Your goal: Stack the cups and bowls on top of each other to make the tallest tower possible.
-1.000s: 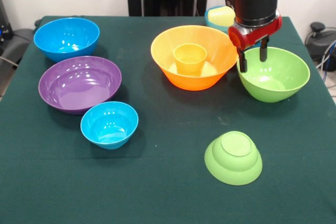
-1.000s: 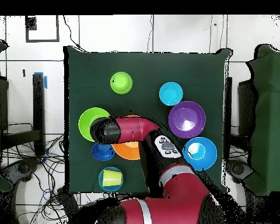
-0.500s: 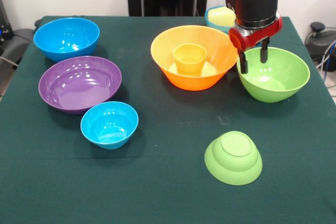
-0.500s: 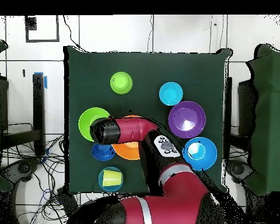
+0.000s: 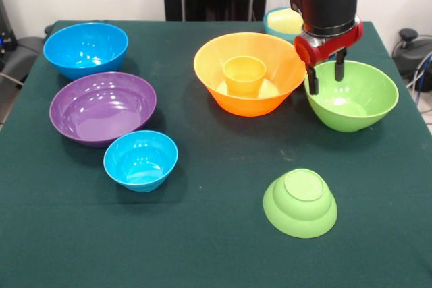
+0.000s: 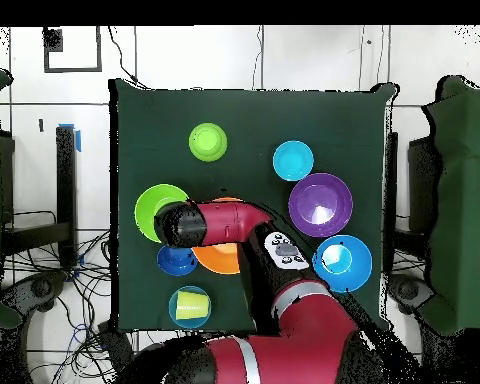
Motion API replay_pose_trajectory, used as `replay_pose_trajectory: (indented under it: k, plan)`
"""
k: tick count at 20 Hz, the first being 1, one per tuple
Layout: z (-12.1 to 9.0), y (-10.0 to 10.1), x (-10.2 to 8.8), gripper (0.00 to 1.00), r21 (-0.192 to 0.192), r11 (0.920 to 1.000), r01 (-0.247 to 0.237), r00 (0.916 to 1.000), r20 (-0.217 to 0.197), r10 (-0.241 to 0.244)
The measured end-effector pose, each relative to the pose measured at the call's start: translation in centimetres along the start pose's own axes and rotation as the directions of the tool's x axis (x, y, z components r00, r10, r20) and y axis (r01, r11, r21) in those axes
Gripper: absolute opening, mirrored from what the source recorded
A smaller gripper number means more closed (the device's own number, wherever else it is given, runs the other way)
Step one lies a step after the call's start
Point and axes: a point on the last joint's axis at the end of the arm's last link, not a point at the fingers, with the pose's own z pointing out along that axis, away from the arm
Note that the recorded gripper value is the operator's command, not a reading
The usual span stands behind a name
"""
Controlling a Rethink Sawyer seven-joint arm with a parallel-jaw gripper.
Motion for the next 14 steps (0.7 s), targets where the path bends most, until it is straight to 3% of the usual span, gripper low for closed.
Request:
replay_pose_trajectory:
  k: [8,14]
  plan:
    - [0.1,-0.1,-0.2,1.00,0.002,1.0000,0.000,1.0000,0.003,0.000]
    - [1.3,-0.4,0.0,1.00,-0.009,0.9999,-0.011,0.9999,-0.004,0.011]
